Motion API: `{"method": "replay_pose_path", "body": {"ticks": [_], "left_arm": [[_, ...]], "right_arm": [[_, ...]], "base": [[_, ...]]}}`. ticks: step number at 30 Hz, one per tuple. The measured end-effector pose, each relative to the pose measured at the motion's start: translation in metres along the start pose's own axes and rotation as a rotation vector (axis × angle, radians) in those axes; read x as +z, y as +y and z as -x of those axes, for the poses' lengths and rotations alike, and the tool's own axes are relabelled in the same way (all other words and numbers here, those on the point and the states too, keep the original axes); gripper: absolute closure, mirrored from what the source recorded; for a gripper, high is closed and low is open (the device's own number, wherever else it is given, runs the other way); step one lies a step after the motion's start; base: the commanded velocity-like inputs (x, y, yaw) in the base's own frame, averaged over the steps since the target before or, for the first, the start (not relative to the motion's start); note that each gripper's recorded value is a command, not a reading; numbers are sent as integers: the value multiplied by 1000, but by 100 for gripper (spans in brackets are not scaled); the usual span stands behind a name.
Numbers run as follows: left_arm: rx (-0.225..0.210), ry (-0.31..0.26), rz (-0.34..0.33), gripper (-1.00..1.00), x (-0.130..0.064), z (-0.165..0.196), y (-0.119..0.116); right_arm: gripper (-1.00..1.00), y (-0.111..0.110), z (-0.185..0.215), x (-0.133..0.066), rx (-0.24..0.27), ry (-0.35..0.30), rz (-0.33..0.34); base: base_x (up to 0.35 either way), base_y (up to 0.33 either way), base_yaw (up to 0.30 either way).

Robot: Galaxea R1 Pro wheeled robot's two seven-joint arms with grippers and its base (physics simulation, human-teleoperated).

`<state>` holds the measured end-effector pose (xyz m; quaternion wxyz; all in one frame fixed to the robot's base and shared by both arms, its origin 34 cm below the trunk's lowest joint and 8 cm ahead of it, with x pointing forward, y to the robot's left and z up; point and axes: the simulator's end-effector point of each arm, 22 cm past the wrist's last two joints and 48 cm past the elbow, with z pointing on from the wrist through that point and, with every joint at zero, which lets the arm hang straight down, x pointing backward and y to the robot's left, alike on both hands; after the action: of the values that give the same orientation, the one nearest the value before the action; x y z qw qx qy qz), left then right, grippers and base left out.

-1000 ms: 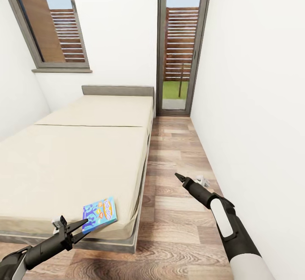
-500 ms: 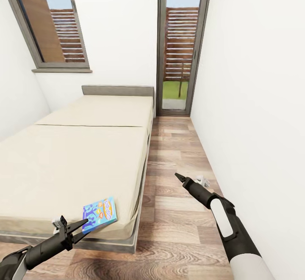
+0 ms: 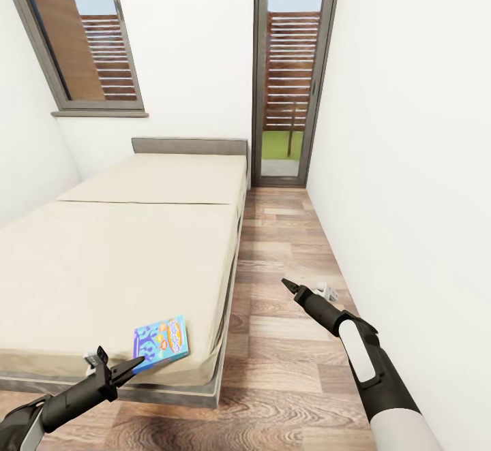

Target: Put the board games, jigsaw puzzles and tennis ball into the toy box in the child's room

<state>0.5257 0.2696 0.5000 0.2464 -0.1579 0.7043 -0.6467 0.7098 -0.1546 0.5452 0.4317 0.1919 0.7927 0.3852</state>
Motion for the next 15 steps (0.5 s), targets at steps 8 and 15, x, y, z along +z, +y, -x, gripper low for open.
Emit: {"method": "replay_pose_path", "body": {"ticks": [8, 15], "left_arm": [[5, 2, 1, 100, 2, 5, -15], [6, 2, 1, 100, 3, 11, -30]], "right_arm": [[-100, 12, 10, -2, 0, 1, 0], [-100, 24, 21, -4, 0, 0, 0]], "base": [[0, 0, 0], [0, 0, 0]]}}
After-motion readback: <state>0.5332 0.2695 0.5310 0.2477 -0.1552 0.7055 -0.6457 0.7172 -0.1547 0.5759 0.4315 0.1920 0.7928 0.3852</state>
